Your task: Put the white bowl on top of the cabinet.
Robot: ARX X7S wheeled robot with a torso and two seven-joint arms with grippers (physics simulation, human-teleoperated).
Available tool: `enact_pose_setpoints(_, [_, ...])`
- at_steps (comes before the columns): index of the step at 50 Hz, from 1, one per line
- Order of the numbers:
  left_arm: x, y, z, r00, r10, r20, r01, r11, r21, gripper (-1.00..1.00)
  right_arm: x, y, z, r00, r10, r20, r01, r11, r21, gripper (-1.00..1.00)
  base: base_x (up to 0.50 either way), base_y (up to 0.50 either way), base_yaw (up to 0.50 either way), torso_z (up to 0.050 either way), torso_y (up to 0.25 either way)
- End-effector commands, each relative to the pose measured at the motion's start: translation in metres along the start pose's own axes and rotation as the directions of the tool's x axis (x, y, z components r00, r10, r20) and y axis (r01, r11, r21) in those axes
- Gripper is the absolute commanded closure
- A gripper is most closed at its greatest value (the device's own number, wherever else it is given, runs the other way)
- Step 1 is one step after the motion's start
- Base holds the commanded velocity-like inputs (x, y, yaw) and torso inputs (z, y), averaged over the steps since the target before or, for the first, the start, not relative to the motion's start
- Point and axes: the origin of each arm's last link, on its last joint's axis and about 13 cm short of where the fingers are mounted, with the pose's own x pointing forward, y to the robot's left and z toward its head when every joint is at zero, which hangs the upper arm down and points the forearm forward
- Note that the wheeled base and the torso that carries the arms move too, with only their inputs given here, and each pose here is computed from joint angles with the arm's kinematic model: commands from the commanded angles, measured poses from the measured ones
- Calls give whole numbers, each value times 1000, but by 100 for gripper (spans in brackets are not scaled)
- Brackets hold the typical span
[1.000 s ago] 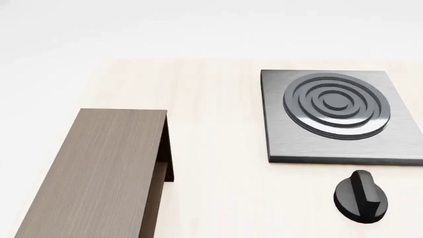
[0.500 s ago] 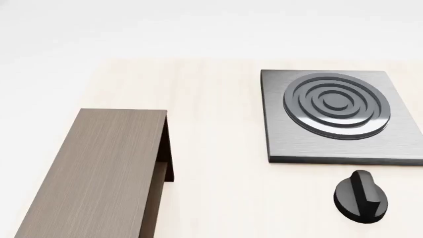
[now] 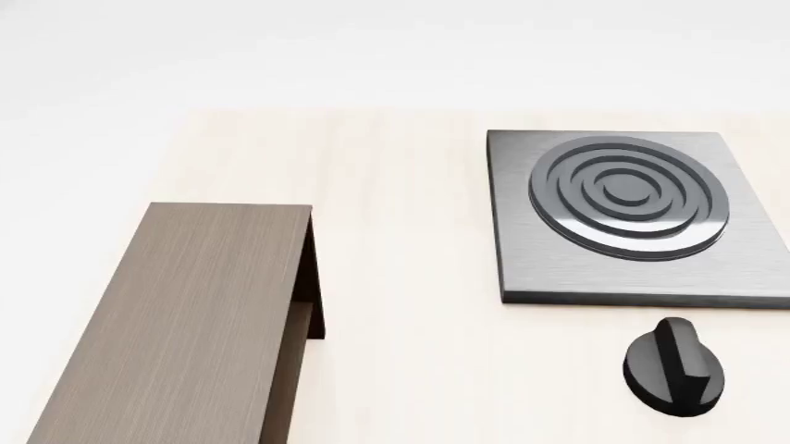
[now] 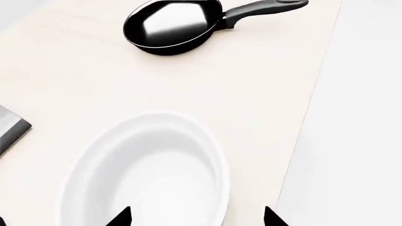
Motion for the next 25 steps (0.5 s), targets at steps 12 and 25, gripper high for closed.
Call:
enact_pose_setpoints(12, [0, -1, 0, 1000, -2, 4, 2, 1000, 7, -100, 23, 0, -7, 997, -47, -63, 49, 998, 33, -100, 0, 0, 0, 0, 0])
enact_pose_setpoints(25, [1, -1, -1, 1000, 0, 5, 0, 1000, 9, -100, 38, 7, -14, 992, -53, -116, 57, 998, 31, -100, 0, 0, 0, 0, 0])
